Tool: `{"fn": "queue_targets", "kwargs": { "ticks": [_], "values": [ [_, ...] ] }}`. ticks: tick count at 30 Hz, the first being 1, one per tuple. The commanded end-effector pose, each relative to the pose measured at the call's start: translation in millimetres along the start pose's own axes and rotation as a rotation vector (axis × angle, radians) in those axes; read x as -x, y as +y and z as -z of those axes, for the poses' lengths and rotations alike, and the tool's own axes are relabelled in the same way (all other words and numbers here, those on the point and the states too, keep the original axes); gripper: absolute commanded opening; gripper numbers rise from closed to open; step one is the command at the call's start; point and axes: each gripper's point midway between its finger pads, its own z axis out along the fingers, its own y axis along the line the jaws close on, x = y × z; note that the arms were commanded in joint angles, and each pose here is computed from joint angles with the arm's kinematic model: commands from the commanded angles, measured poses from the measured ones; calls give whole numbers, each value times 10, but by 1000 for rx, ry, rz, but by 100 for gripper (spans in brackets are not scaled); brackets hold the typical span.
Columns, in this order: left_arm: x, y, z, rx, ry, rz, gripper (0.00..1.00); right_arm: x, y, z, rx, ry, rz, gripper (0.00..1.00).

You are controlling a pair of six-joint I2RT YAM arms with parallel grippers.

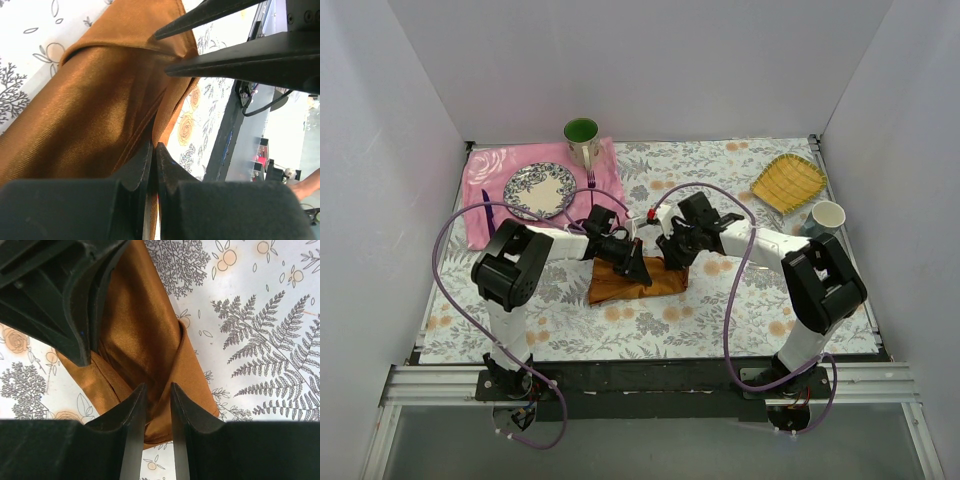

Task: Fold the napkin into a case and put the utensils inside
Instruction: Fold the 2/3-rectangle-folded napkin at the center of the board.

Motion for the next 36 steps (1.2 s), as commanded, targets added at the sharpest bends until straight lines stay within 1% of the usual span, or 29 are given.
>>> {"fn": "queue_targets", "kwargs": {
  "ticks": [1,4,9,10,11,13,14,16,23,28,36],
  "values": [
    [53,-5,43,4,-12,26,0,-65,-82,-86,-46,22,23,33],
    [50,-16,42,2,-11,27,0,-79,-120,-94,-72,27,35,33],
    [80,-42,61,1,-16,40,0,-77,-121,-115,-77,32,40,28],
    [82,-37,61,5,-17,46,0,-77,-124,-113,-78,31,43,26],
    [86,-41,67,6,-19,58,0,-71,-128,-111,-80,30,43,21],
    [96,-43,67,8,-21,66,0,-64,-130,-102,-82,31,46,16],
    [98,-39,67,11,-22,69,0,-61,-138,-96,-84,30,46,8],
    [93,-44,69,13,-22,84,0,-36,-136,-77,-89,24,51,1],
    [152,-48,122,22,-30,177,0,24,-164,-2,-120,-4,72,1],
    [147,62,117,90,3,296,0,22,-144,19,-124,-9,92,1],
    [264,4,126,97,-12,355,0,37,-115,16,-118,-26,93,1]
  ]
}}
